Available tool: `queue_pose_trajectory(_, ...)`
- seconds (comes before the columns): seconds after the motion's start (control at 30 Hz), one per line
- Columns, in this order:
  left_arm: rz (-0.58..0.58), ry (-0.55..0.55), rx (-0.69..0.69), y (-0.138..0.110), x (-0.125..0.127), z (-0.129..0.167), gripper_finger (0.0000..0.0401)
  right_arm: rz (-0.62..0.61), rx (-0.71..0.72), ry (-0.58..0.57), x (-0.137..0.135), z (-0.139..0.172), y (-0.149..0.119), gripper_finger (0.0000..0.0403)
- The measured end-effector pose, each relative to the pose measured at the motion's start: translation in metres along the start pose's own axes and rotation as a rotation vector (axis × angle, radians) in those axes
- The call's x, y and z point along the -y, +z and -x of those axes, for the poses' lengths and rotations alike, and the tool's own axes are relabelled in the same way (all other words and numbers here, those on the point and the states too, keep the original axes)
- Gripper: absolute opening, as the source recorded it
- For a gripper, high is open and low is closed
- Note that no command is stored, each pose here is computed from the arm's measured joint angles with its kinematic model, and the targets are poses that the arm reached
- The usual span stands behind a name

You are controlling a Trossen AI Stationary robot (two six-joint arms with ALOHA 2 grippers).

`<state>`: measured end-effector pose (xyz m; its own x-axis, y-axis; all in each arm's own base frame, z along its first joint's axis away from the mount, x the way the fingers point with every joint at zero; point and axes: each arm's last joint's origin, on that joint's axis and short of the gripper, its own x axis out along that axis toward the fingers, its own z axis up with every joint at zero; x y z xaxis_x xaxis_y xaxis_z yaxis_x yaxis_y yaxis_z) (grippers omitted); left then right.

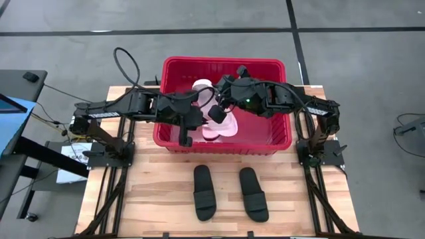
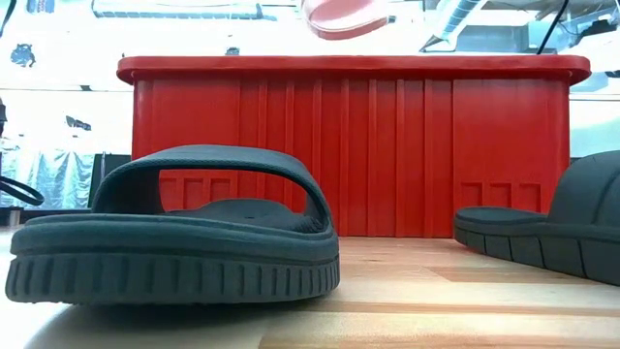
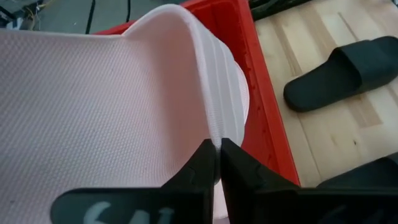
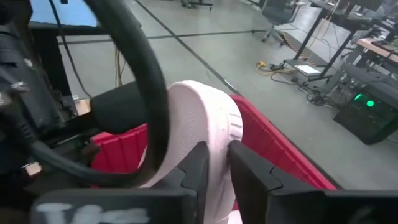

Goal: Pick and place slides into bin
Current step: Put the pink slide into the red container

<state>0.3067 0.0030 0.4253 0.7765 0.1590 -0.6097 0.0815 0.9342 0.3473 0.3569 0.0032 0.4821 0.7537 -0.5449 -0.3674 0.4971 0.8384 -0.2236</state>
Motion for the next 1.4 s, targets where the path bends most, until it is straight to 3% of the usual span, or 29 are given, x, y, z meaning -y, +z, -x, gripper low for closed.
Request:
queue_pose_trajectory(0.3,-0.002,-0.017,-0.062,-0.006,0.002,0.0,0.0001,0.045,-0.085,0.079,-0.001,0.003,-0.009,0.0109)
queue_pose_trajectory(0.7,-0.008,0.015,-0.055,-0.012,-0.004,0.027,0.0,0.093,-0.279,0.038,0.007,0.012,-0.029,0.0222)
queue_pose_trajectory(0.97,-0.027,0.052,-0.074,-0.029,-0.024,0.059,0.0,0.194,-0.425,0.007,0.019,0.026,-0.043,0.0226)
queue_pose_trajectory(1.07,-0.027,0.032,-0.072,-0.036,-0.033,0.066,0.0,0.169,-0.473,-0.013,0.027,0.037,-0.047,0.0224)
queue_pose_trajectory(1.4,-0.07,-0.037,-0.136,-0.064,-0.071,0.068,0.0,0.028,-0.327,-0.024,0.061,0.091,-0.037,0.0224)
